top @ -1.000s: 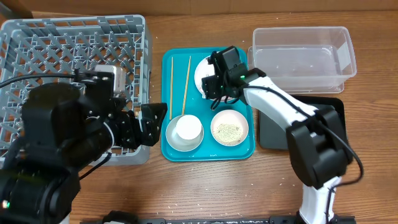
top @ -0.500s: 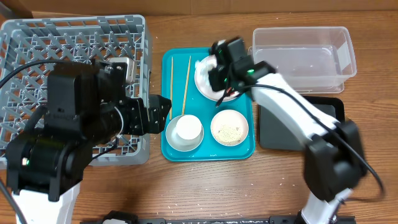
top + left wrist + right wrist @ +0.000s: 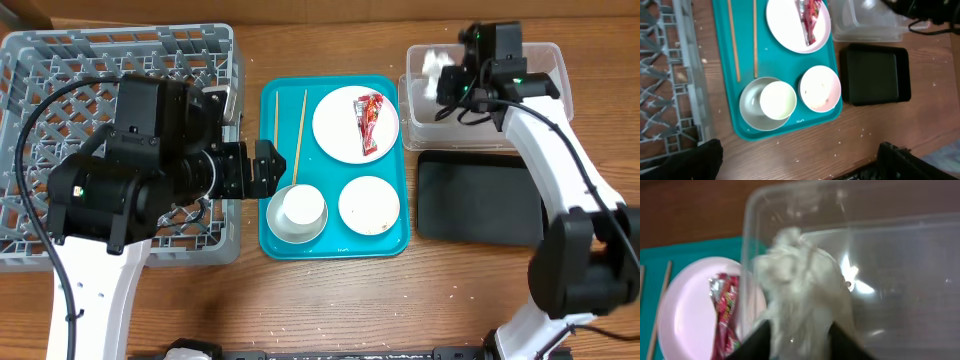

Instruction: Sort waste into correct bins and load items into the dishwasher

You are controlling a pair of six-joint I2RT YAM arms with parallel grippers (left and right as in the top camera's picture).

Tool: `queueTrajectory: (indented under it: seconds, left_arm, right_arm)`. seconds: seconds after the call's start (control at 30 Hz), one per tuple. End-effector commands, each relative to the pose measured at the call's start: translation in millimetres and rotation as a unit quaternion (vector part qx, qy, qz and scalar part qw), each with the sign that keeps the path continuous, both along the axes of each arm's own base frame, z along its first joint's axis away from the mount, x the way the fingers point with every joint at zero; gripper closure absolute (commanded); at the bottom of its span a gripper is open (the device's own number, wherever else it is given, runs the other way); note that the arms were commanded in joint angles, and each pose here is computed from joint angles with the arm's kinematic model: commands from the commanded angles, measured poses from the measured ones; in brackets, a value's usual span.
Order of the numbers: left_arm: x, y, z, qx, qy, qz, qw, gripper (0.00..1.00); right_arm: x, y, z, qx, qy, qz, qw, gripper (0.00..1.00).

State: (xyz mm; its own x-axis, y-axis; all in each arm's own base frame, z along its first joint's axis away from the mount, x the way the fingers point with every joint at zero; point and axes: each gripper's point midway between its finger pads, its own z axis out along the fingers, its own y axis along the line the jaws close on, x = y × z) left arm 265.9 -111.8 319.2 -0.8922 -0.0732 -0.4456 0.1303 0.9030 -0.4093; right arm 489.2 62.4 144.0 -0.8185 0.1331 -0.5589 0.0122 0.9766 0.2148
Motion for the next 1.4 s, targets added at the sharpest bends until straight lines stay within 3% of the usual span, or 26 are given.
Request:
queueTrajectory:
  seconds: [0.0, 0.07, 0.27, 0.37, 0.53, 0.83, 0.97, 1.0, 1.07, 1.23, 1.27, 1.37]
  left_arm:
    - [-13.0, 26.5, 41.3, 0.031, -0.081, 0.052, 0.995, 0.0]
    - [-23.1, 43.0, 57.0, 0.054, -0.123, 0.08, 0.988, 0.0]
    - [-51.6, 69.2, 83.1, 0.079, -0.19, 0.124, 0.971, 0.0]
    - [-59.5, 70.7, 88.2, 0.075, -0.202, 0.126, 0.969, 0.0]
    - [-61.0, 71.0, 88.9, 0.074, -0.203, 0.126, 0.968, 0.0]
    - [-60.8, 70.7, 89.2, 0.073, -0.204, 0.125, 0.968, 0.0]
    - [-60.9, 70.6, 89.1, 0.073, -0.204, 0.125, 0.968, 0.0]
    - [-60.9, 70.5, 89.1, 0.073, -0.204, 0.125, 0.968, 0.0]
    - [-60.9, 70.5, 89.1, 0.073, -0.204, 0.125, 0.968, 0.0]
    - [-60.9, 70.5, 89.1, 0.073, -0.204, 0.125, 0.968, 0.0]
    - [-60.9, 70.5, 89.1, 0.073, -0.204, 0.125, 0.968, 0.0]
    - [-61.0, 70.2, 89.1, 0.072, -0.204, 0.124, 0.968, 0.0]
  right_arm:
    - [-1.1, 12.5, 23.3, 0.023, -0.02, 0.018, 0.999, 0.18]
    - [-7.2, 35.1, 40.0, 0.056, -0.031, 0.053, 0.997, 0.15]
    - [-39.4, 107.7, 48.1, 0.084, -0.015, 0.142, 0.986, 0.38]
    - [-47.2, 129.1, 21.5, 0.015, -0.002, 0.143, 0.99, 0.39]
    - [-33.5, 134.7, -23.3, -0.104, -0.017, 0.108, 0.989, 0.4]
    - [-6.8, 142.2, -110.0, -0.119, 0.005, 0.109, 0.987, 0.49]
    - [-7.0, 142.1, -120.9, -0.121, 0.013, 0.11, 0.986, 0.59]
    - [-8.1, 145.5, -118.7, -0.114, 0.013, 0.115, 0.987, 0.79]
    - [-11.8, 152.5, -110.5, -0.102, 0.018, 0.125, 0.987, 0.96]
    - [-9.2, 158.1, -40.0, -0.077, -0.018, 0.112, 0.991, 0.96]
    - [-6.6, 152.6, -0.1, -0.06, -0.046, 0.095, 0.993, 0.96]
    - [-4.5, 131.3, 59.5, -0.042, -0.098, 0.071, 0.992, 0.96]
